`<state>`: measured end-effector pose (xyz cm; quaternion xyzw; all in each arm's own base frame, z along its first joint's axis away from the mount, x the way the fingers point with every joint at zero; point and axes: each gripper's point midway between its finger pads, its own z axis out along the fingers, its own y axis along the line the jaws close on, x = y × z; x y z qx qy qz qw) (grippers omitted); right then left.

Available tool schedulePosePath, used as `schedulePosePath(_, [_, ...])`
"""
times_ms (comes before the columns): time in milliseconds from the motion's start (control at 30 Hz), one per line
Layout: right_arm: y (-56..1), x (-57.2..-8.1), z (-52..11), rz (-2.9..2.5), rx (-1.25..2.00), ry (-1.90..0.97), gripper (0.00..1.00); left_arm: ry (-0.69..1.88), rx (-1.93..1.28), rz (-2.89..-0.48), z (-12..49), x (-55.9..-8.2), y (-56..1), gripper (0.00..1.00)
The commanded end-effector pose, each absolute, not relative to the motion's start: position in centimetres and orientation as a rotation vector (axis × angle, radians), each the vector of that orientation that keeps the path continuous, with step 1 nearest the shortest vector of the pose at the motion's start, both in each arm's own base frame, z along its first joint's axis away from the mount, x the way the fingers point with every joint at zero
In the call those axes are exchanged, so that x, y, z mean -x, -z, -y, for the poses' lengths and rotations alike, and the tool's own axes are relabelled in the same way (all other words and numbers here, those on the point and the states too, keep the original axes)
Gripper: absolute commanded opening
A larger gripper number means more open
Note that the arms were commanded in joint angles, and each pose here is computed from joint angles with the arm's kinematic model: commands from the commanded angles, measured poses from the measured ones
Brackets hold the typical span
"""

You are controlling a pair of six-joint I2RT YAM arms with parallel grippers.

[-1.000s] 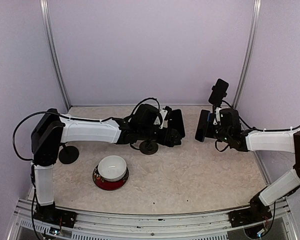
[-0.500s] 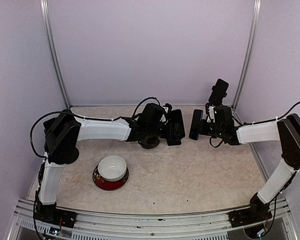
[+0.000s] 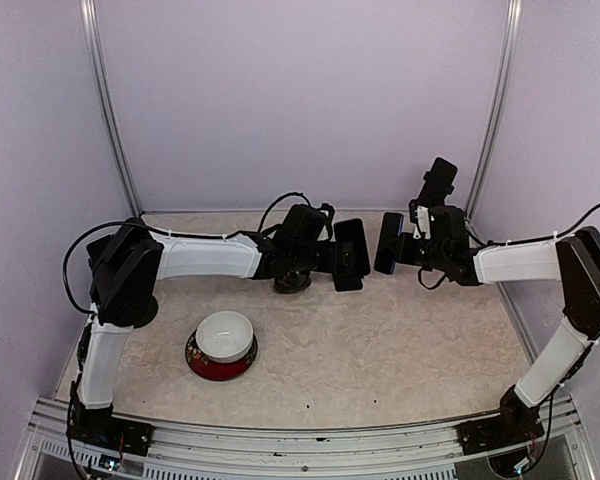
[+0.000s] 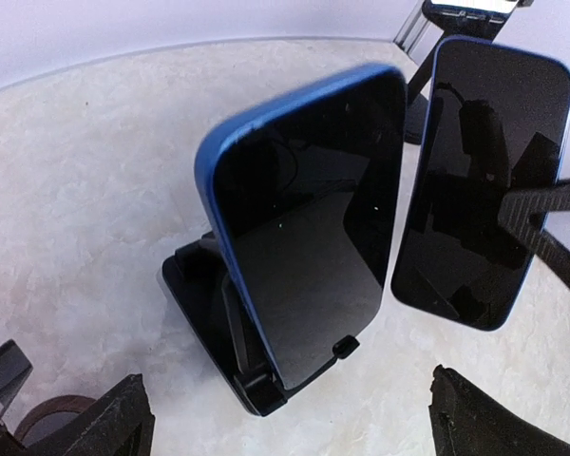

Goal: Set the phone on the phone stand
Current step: Adjust the phone stand at the center of the board.

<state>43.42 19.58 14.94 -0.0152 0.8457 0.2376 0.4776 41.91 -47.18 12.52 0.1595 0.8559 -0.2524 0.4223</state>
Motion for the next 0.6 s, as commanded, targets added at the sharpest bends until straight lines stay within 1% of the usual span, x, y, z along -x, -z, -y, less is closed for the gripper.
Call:
schedulePosePath(0, [-18.0, -43.9, -19.4, -1.980, 0.049, -0.601, 0.00, 0.732, -0.432, -1.985, 48.9, -43.0, -18.1, 0.99])
schedulePosePath(167, [-18.8, -43.4, -19.3, -1.970, 0.057, -0.599, 0.00, 0.952, -0.546, -1.842, 50.8, -40.2, -22.8, 0.99])
schedulePosePath(300, [-19.2, -43.2, -19.2, -1.965, 0.058, -0.602, 0.00, 1.025, -0.660, -1.755, 51.1, -37.9, -26.0, 0.99])
schedulePosePath(367, [-19.3, -43.2, -19.2, -1.964, 0.060, -0.606, 0.00, 1.032, -0.700, -1.719, 50.6, -37.0, -27.5, 0.99])
schedulePosePath(467, [-19.4, -42.9, -19.3, -1.963, 0.066, -0.614, 0.00, 0.979, -0.738, -1.686, 48.7, -36.6, -29.1, 0.99])
schedulePosePath(567, [-19.6, -42.7, -19.4, -1.959, 0.073, -0.624, 0.00, 0.903, -0.676, -1.739, 45.1, -38.1, -29.1, 0.99])
